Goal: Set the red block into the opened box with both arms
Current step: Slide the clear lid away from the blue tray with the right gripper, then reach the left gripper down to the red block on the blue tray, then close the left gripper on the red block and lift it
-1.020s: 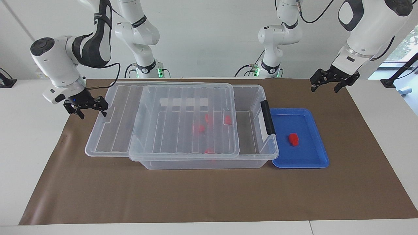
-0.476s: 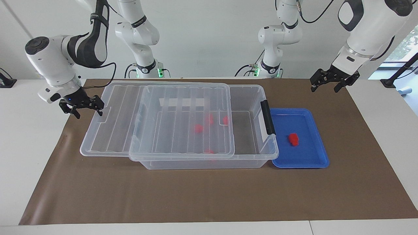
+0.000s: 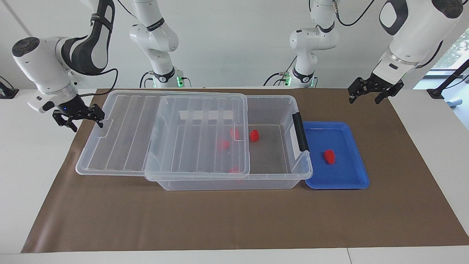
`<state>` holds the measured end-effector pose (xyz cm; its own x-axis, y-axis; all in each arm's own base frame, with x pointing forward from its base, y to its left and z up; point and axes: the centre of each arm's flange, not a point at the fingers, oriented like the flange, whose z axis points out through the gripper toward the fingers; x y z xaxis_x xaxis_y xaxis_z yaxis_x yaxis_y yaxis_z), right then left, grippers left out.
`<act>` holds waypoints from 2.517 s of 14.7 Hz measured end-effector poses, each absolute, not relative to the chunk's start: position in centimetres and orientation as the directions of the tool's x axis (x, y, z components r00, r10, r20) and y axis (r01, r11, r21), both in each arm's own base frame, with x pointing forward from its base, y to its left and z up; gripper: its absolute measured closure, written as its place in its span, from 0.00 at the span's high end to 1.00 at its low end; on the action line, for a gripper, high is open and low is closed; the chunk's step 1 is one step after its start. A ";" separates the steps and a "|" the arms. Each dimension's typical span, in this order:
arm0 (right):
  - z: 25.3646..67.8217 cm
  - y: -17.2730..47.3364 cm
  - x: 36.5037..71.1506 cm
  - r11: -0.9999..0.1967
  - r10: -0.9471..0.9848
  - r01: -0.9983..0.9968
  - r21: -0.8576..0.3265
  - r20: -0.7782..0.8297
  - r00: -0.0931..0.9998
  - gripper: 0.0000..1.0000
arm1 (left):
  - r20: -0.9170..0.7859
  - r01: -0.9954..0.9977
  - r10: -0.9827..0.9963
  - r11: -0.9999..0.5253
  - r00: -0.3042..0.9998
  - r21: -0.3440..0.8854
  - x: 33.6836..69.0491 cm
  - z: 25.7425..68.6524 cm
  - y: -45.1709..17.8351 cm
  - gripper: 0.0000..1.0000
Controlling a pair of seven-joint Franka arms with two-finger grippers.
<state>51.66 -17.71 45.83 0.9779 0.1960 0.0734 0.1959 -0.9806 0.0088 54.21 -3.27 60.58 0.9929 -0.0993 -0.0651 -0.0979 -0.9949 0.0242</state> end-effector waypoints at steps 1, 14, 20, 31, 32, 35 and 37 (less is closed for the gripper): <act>45.8 -18.0 51.6 -0.980 0.199 0.199 0.010 0.074 0.977 1.00 | -0.065 -0.098 -0.099 -0.995 0.993 0.024 54.2 60.6 -3.3 1.00; 47.3 -17.1 52.4 -0.975 0.223 0.223 0.018 0.087 0.971 1.00 | -0.055 -0.113 -0.115 -0.993 0.992 0.023 54.2 59.7 -4.1 1.00; 53.4 -10.7 54.2 -0.987 0.160 0.160 -0.025 0.025 0.987 1.00 | 0.049 -0.141 -0.140 -0.990 0.989 0.017 54.7 52.2 -5.9 1.00; 60.3 -5.5 53.0 -0.998 0.057 0.056 -0.037 -0.035 0.998 1.00 | 0.112 -0.131 -0.128 -0.991 0.985 0.017 56.3 36.2 -5.6 1.00; 60.3 -5.1 53.0 -0.998 0.042 0.041 -0.036 -0.036 0.998 1.00 | 0.117 -0.130 -0.127 -0.991 0.985 0.017 56.4 35.3 -5.6 1.00; 60.3 -4.6 53.1 -0.999 0.021 0.020 -0.035 -0.037 0.999 1.00 | 0.128 -0.129 -0.126 -0.991 0.984 0.017 56.5 33.6 -5.6 1.00; 60.3 -4.6 53.1 -0.999 0.022 0.020 -0.035 -0.037 0.999 1.00 | 0.130 -0.129 -0.125 -0.992 0.984 0.017 56.2 32.7 -5.6 1.00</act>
<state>53.08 -4.61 60.32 0.9991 0.0216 -0.0373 0.0203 -0.9992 -0.0352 56.17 -5.59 32.69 0.9836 -0.1255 0.1299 -0.1287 -0.9915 0.0166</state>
